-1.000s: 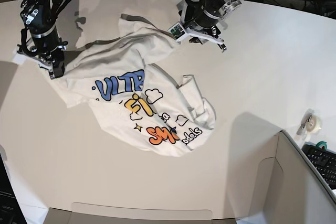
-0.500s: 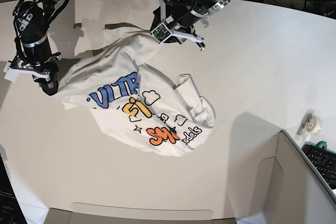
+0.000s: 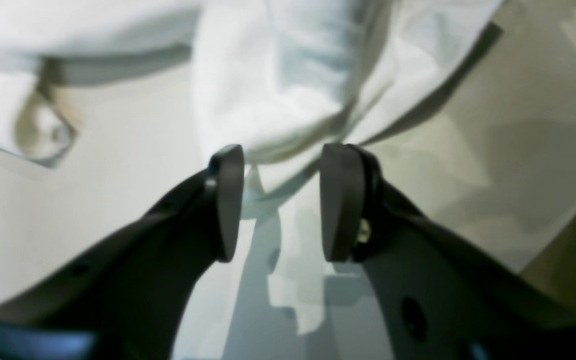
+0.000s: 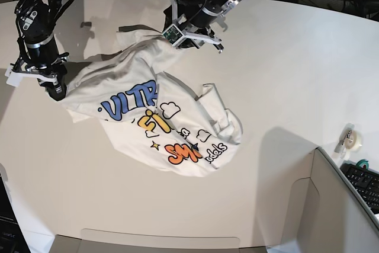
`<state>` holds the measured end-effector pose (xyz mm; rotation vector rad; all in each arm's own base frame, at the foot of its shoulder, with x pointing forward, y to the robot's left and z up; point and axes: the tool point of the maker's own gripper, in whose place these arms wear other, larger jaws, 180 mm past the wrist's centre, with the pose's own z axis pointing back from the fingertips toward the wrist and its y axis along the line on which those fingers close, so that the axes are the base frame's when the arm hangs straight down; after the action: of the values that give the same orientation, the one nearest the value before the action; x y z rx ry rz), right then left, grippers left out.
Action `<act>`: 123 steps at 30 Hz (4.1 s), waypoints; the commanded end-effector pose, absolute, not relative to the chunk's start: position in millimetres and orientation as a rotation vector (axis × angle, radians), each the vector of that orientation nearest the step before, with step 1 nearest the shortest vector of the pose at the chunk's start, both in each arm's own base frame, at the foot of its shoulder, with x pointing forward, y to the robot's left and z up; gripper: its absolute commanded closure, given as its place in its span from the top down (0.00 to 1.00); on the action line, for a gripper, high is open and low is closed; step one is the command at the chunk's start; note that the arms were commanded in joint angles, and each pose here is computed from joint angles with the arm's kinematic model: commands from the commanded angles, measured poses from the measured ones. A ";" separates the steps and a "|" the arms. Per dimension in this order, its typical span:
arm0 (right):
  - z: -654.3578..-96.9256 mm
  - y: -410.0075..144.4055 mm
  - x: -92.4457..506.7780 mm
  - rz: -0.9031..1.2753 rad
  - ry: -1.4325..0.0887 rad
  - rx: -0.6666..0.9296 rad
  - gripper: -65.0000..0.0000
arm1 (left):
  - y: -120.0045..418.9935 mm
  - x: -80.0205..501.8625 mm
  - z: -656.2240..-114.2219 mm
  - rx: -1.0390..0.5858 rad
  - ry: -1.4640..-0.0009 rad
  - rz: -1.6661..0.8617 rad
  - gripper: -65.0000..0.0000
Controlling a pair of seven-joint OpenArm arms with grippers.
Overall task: Layout the t-shirt on the table in an organized manner, then fold the t-shirt properly
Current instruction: 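Grasp shirt edges with both grippers and pull them apart to spread, then hold the shirt edges with both grippers and gather them together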
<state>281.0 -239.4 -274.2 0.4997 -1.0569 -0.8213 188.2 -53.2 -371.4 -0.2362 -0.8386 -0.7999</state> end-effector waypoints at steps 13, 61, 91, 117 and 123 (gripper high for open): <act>-269.6 -239.5 277.3 -0.804 -1.078 0.495 0.00 | -66.0 177.5 -357.9 -0.229 -0.892 -0.677 0.56; -263.3 -275.3 270.5 -0.785 -1.110 0.358 0.00 | -123.2 202.0 -367.4 -0.160 -0.915 -0.895 0.47; -273.6 -273.4 265.6 -0.802 -1.086 0.329 0.00 | -116.6 246.7 -373.6 -0.113 -0.932 -0.753 0.47; -253.4 -274.4 284.4 -0.784 -1.153 0.349 0.00 | -70.8 260.9 -294.5 -0.138 -1.137 -0.678 0.01; -224.3 -260.0 323.8 -0.664 -1.229 0.314 0.00 | -55.3 263.0 -296.6 -0.098 -1.090 -0.659 0.01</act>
<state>318.9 -257.4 -241.1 0.3151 -1.1653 -0.6803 253.2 -58.6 -312.8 -0.1118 -1.0253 -0.6789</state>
